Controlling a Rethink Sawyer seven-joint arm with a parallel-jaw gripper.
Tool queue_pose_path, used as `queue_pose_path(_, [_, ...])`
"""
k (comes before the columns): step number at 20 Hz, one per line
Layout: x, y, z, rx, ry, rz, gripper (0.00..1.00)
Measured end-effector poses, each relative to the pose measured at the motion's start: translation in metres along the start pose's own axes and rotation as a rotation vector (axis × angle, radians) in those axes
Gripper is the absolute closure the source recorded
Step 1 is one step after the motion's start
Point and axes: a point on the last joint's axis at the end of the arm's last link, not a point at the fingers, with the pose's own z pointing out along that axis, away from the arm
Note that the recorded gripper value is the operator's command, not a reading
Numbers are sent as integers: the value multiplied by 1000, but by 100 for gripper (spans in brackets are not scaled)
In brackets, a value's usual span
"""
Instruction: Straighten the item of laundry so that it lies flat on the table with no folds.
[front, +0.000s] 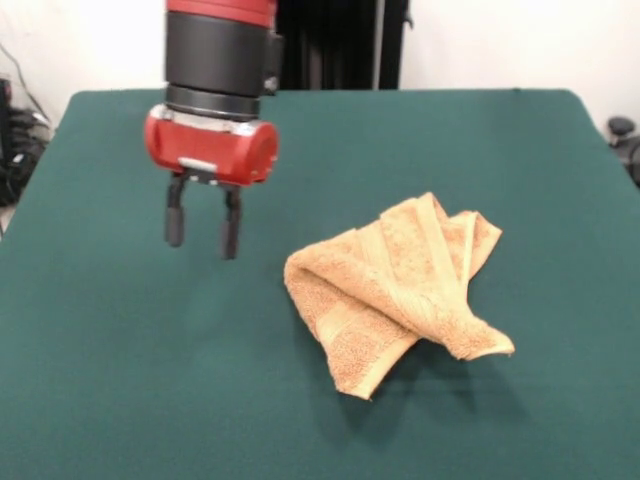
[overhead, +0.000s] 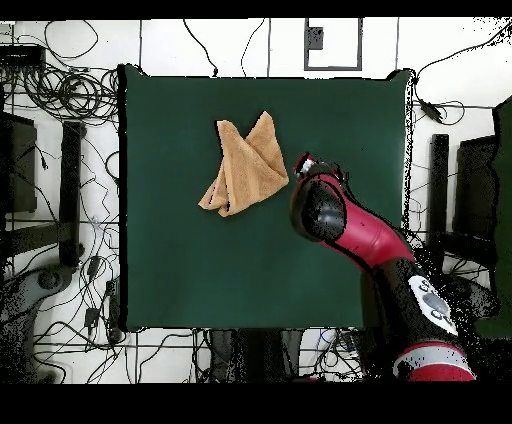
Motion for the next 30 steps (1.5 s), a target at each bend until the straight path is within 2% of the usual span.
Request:
queue_pose_path(7, [19, 31, -3, -65, 55, 138, 0])
queue_pose_path(10, [27, 41, -2, -104, 87, 196, 0])
queue_pose_path(11, [31, 45, -1, -133, 111, 237, 0])
queue_pose_path(15, [38, 48, 4, -199, 163, 329, 0])
queue_pose_path(19, [42, 48, 7, -250, 202, 390, 0])
queue_pose_path(26, [43, 53, 6, -294, 238, 419, 0])
queue_pose_path(30, [48, 56, 3, -305, 317, 405, 0])
